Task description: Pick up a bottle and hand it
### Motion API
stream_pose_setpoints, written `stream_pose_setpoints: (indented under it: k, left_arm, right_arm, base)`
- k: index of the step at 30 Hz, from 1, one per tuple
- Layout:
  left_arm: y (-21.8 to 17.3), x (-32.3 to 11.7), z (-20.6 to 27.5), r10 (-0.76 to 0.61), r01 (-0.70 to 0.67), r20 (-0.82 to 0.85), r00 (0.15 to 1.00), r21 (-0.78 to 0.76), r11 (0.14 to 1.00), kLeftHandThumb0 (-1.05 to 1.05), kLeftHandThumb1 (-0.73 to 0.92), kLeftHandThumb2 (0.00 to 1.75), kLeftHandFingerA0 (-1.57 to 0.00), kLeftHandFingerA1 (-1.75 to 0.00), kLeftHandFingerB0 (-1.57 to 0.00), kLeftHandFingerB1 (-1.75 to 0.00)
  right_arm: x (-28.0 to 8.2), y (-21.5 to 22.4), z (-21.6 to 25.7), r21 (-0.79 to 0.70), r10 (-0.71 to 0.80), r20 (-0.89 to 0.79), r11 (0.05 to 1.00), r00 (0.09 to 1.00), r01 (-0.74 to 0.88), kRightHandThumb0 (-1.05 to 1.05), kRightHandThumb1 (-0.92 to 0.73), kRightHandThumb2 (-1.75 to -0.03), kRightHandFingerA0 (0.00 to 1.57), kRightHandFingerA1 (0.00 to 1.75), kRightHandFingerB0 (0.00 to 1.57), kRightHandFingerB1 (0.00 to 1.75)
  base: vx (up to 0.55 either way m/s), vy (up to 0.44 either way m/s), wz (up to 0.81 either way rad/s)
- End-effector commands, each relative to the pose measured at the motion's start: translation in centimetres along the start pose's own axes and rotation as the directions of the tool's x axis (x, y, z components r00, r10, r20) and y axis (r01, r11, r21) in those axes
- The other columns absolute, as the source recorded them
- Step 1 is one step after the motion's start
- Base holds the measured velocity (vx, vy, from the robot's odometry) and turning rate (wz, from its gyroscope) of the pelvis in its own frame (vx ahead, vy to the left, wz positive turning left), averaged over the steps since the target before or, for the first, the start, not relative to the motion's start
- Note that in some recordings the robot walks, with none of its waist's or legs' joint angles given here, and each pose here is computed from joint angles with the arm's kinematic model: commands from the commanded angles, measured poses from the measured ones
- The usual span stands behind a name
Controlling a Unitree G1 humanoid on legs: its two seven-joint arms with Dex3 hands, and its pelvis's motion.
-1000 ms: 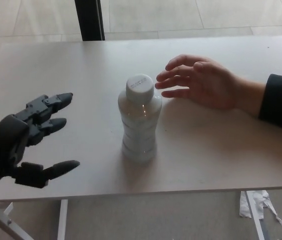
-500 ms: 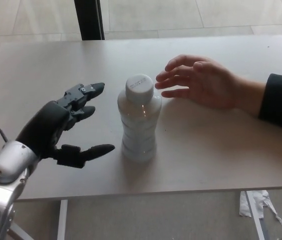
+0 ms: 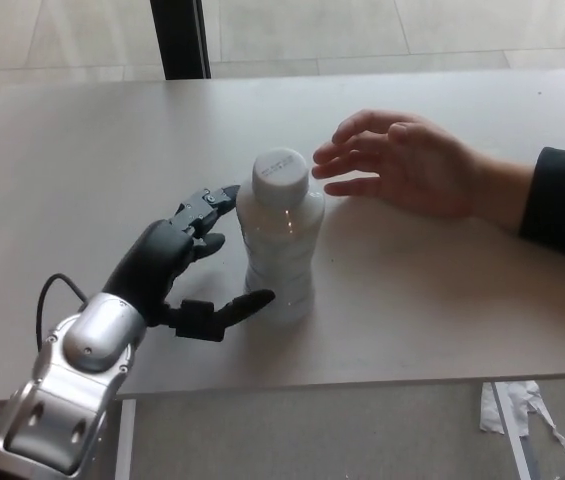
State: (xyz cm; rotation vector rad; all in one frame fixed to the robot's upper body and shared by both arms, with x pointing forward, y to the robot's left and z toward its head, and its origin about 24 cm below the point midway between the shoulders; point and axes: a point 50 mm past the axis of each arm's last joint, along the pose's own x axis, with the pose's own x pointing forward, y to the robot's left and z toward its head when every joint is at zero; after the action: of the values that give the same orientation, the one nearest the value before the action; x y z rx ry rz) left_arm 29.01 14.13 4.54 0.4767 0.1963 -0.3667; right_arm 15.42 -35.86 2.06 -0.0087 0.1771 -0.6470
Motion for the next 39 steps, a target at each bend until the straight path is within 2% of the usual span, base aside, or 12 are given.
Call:
stream_pose_setpoints:
  k: [1, 2, 3, 16, 18, 20, 23, 27, 30, 31, 36, 39]
  left_arm:
    - [-0.9, 0.6, 0.3, -0.019, 0.019, -0.004, 1.000, 0.112, 0.994, -0.73, 0.38, 0.89, -0.02, -0.44, -0.03, -0.13]
    - [-1.2, 0.8, 0.3, -0.023, 0.023, -0.003, 1.000, 0.127, 0.992, -0.77, 0.43, 0.91, -0.03, -0.45, -0.09, -0.06]
    - [-1.6, 1.2, 0.7, -0.021, 0.021, -0.007, 1.000, 0.140, 0.990, -0.80, 0.45, 0.92, -0.04, -0.38, -0.08, -0.01]
    - [-5.1, 2.8, 2.7, 0.072, -0.069, 0.053, 0.996, -0.046, 0.997, -0.83, 0.52, 0.90, -0.09, -0.31, 0.00, 0.00]
    - [-5.9, 2.9, 2.9, 0.094, -0.089, 0.071, 0.993, -0.073, 0.993, -0.83, 0.49, 0.55, 0.00, -0.50, 0.00, 0.00]
    - [-6.7, 3.2, 3.1, 0.150, -0.144, 0.086, 0.985, -0.078, 0.987, -0.82, 0.38, 0.78, -0.01, -0.47, 0.00, 0.00]
    - [-7.6, 3.2, 3.4, 0.313, -0.301, 0.061, 0.948, -0.151, 0.942, -0.73, 0.38, 0.71, -0.76, -0.74, 0.00, 0.00]
    - [-7.9, 3.4, 3.4, 0.370, -0.359, 0.046, 0.928, -0.156, 0.920, -0.63, 0.39, 0.70, -0.93, -0.94, 0.00, 0.00]
    - [-8.3, 3.4, 3.3, 0.436, -0.431, 0.036, 0.899, -0.093, 0.897, -0.19, 0.73, 0.64, -1.11, -1.34, -0.06, -0.29]
    - [-8.5, 3.4, 3.2, 0.421, -0.417, 0.038, 0.906, -0.080, 0.905, -0.13, 0.76, 0.76, -1.11, -1.45, -0.32, -0.36]
    - [-8.5, 3.6, 2.8, 0.375, -0.375, 0.049, 0.926, -0.017, 0.927, -0.12, 0.52, 1.10, -1.22, -1.35, -1.12, -1.24]
    - [-8.4, 3.6, 2.5, 0.379, -0.379, 0.041, 0.925, -0.007, 0.925, -0.18, 0.66, 0.92, -0.97, -1.69, -0.92, -1.47]
  right_arm:
    - [0.0, 0.3, 0.0, 0.036, 0.010, -0.009, 0.999, 1.000, -0.010, -1.02, -0.27, -0.95, 0.39, 1.15, 0.34, 0.95]
    - [0.0, 0.3, 0.0, 0.043, 0.008, -0.011, 0.999, 1.000, -0.007, -1.05, -0.43, -0.58, 0.36, 1.35, 0.45, 1.10]
    - [0.0, 0.6, 0.1, 0.028, 0.014, 0.002, 1.000, 1.000, -0.014, -1.05, -0.27, -0.95, 0.42, 1.17, 0.35, 0.96]
    - [0.3, 1.0, 0.3, -0.001, 0.037, 0.014, 0.999, 0.999, -0.037, -1.05, -0.43, -0.61, 0.39, 1.35, 0.44, 1.13]
    - [0.4, 0.9, 0.3, -0.006, 0.030, 0.015, 1.000, 0.999, -0.030, -1.05, -0.46, -0.59, 0.34, 1.36, 0.42, 1.10]
    - [0.5, 0.7, 0.0, -0.003, 0.033, 0.021, 0.999, 0.999, -0.033, -1.03, -0.25, -0.94, 0.36, 1.12, 0.32, 0.92]
    - [0.3, 1.5, 0.3, 0.016, 0.036, 0.010, 0.999, 0.999, -0.036, -1.05, -0.43, -0.61, 0.37, 1.36, 0.42, 1.11]
    - [0.4, 1.6, 0.4, 0.020, 0.032, 0.014, 0.999, 0.999, -0.032, -1.05, -0.44, -0.61, 0.36, 1.36, 0.41, 1.11]
    - [0.5, 1.9, 0.6, 0.018, 0.038, 0.018, 0.999, 0.999, -0.039, -1.02, -0.27, -0.97, 0.45, 1.13, 0.35, 0.93]
    - [0.6, 1.9, 0.5, 0.038, 0.043, 0.017, 0.998, 0.999, -0.044, -1.05, -0.47, -0.60, 0.40, 1.32, 0.44, 1.07]
    - [0.7, 1.9, 0.6, 0.046, 0.057, 0.031, 0.997, 0.998, -0.059, -1.03, -0.38, -1.00, 0.46, 1.10, 0.41, 0.93]
    - [0.6, 1.9, 0.6, 0.050, 0.056, 0.033, 0.997, 0.998, -0.058, -1.02, -0.39, -1.00, 0.46, 1.09, 0.42, 0.93]
  base:
    - [0.00, 0.000, 0.00]
    - [0.00, 0.000, 0.00]
    - [0.00, 0.000, 0.00]
    - [0.00, 0.000, 0.00]
    - [0.00, 0.000, 0.00]
    - [0.00, 0.000, 0.00]
    - [0.00, 0.000, 0.00]
    - [0.00, 0.000, 0.00]
    - [0.00, 0.000, 0.00]
    - [0.00, 0.000, 0.00]
    - [0.00, 0.000, 0.00]
    - [0.00, 0.000, 0.00]
